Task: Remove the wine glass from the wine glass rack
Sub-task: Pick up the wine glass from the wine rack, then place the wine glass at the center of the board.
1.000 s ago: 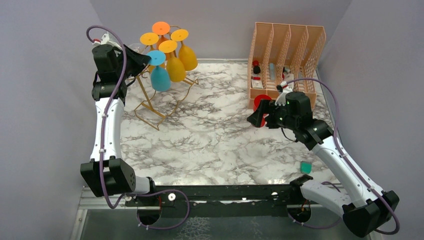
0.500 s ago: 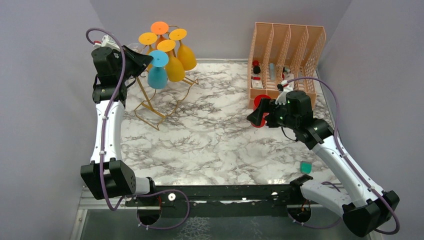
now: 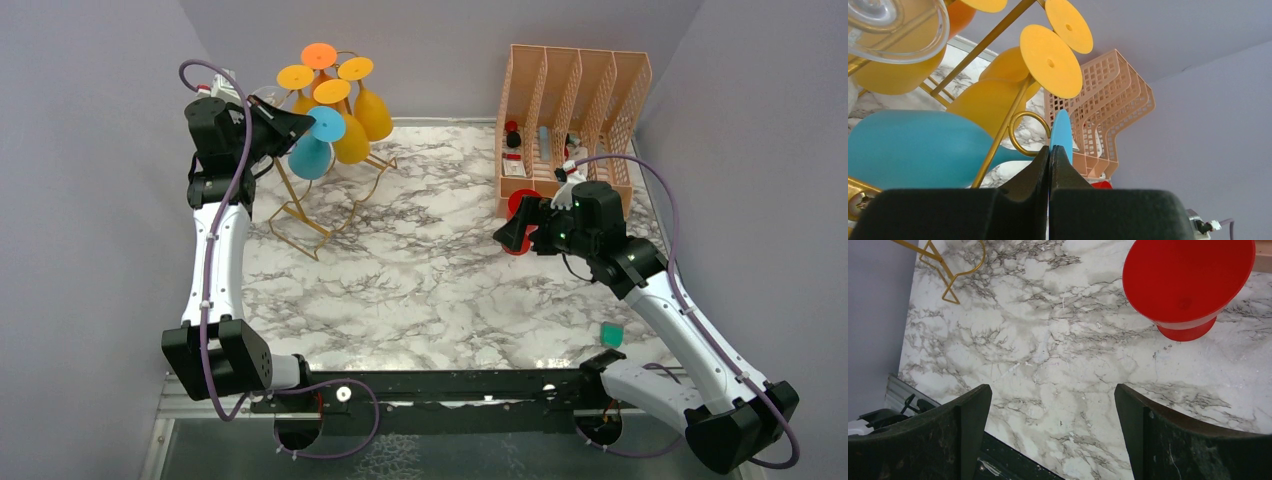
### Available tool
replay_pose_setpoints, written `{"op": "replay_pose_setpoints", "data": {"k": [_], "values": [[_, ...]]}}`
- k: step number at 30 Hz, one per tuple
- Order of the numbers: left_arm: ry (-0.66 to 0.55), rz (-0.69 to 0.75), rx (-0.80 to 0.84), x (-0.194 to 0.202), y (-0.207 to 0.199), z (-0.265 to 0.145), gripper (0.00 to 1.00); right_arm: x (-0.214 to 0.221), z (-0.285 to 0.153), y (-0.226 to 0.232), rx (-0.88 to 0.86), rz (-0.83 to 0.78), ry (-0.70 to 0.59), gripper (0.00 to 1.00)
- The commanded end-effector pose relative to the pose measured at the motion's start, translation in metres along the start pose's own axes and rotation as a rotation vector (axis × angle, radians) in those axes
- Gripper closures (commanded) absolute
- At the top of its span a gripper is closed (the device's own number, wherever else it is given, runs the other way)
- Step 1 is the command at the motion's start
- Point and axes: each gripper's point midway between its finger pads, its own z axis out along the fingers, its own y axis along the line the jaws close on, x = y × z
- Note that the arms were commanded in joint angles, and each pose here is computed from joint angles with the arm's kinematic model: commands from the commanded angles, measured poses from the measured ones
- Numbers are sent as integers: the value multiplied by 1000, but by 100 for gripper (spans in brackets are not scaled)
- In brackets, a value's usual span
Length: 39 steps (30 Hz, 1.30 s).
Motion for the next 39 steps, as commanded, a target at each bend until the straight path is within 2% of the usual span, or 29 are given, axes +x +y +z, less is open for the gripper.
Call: {"op": "replay_pose_setpoints", "data": {"k": [1,9,15,21,28,39], "values": [[-11,31,94,-5,-27,-14,100,-9,-5,8,-25,0,-29,5],[39,80,165,3,-41,-20,100,-8,-6,9,-31,1,-27,5],[103,172,268,17,-61,-37,100,-9,-8,9,-35,-12,-40,5],[197,230,356,51,-69,-60,100,-15,-11,26,-134,-51,-78,5],[317,287,456,117,-83,-73,100,-9,-14,51,-305,-52,-79,5],[447,272,501,222,-84,-88,100,0,-32,102,-641,-48,-33,15]]}}
